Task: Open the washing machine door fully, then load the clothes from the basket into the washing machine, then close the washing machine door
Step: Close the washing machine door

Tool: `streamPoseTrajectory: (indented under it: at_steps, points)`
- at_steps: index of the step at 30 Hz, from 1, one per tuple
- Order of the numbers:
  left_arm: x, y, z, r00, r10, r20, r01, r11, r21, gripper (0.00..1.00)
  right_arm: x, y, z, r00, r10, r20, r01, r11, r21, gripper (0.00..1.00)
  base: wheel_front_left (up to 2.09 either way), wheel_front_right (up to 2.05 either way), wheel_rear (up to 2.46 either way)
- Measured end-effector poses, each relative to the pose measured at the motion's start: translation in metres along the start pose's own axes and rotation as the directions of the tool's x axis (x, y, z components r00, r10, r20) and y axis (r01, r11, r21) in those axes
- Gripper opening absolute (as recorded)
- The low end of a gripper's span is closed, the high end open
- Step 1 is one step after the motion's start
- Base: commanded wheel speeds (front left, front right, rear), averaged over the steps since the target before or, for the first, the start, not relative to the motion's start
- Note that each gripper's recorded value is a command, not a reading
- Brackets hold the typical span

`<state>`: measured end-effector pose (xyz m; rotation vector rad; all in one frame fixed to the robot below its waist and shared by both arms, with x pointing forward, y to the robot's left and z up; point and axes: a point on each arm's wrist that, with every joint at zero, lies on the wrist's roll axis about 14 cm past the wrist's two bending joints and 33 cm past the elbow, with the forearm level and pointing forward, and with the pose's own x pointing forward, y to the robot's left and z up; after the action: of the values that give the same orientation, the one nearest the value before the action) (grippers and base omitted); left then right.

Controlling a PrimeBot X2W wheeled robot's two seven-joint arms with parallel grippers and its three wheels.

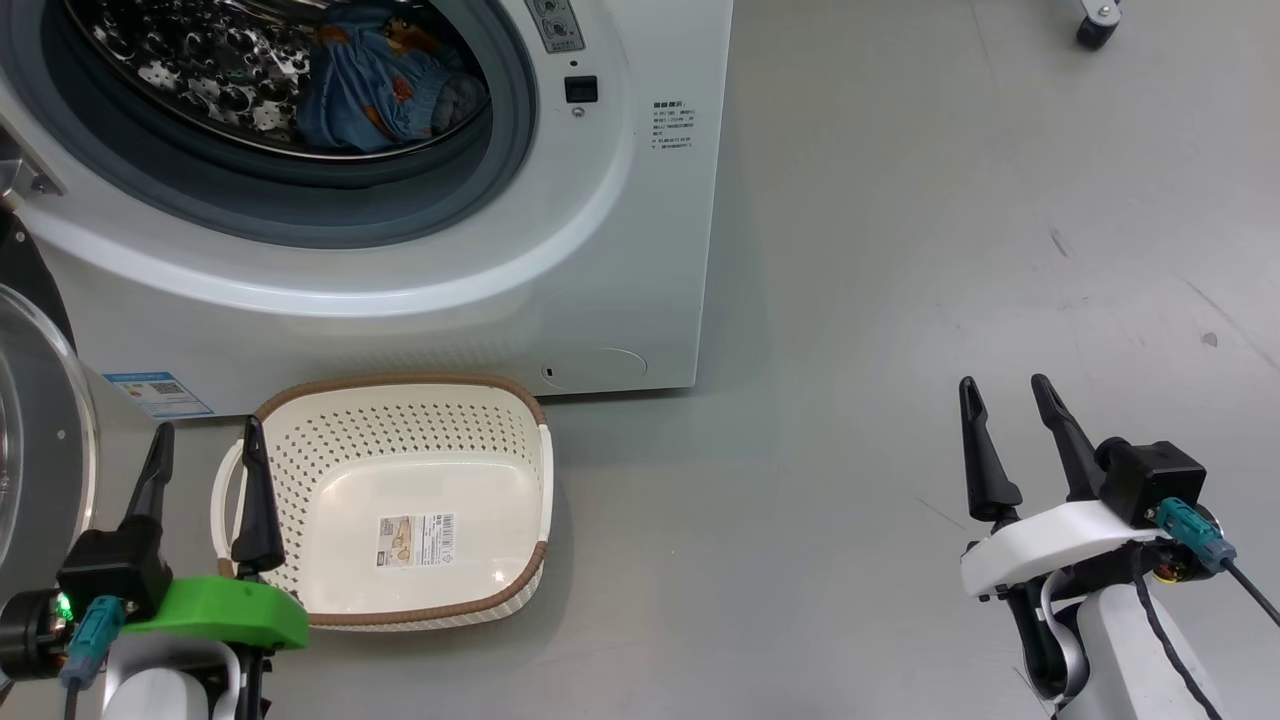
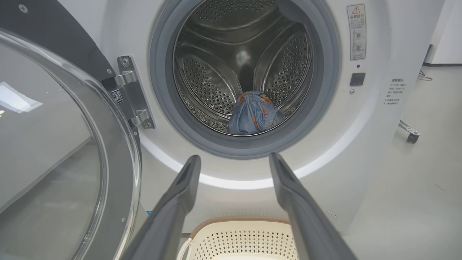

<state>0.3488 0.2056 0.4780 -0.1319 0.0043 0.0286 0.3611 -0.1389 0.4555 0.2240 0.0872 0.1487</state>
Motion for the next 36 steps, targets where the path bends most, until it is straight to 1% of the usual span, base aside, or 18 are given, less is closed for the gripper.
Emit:
streamPoseTrajectory:
  at_steps: [11, 18, 27, 36]
  points:
    - [0.0004, 0.0050, 0.0011, 1.000, 0.017, 0.002, -0.017, 0.999, 0.029, 1.00, 0.0008, 0.0013, -0.0018, 1.000, 0.001, -0.005, -0.001, 1.000, 0.005, 1.00, -0.07, 0.07, 0.00]
    - [0.0011, 0.0062, 0.0008, 1.000, 0.026, 0.001, -0.026, 0.999, 0.031, 1.00, 0.0014, 0.0013, -0.0034, 1.000, 0.001, -0.009, -0.001, 1.000, 0.007, 1.00, -0.39, 0.39, 0.00]
    - [0.0047, 0.0051, -0.0003, 1.000, 0.023, -0.002, -0.023, 0.999, 0.032, 1.00, 0.0023, -0.0002, -0.0067, 1.000, -0.006, -0.019, 0.007, 1.000, 0.014, 1.00, -0.72, 0.72, 0.00]
    - [0.0046, 0.0061, -0.0017, 1.000, 0.026, -0.007, -0.026, 0.999, 0.035, 1.00, 0.0032, -0.0019, -0.0080, 1.000, -0.012, -0.022, 0.012, 1.000, 0.016, 1.00, -1.09, 1.09, 0.00]
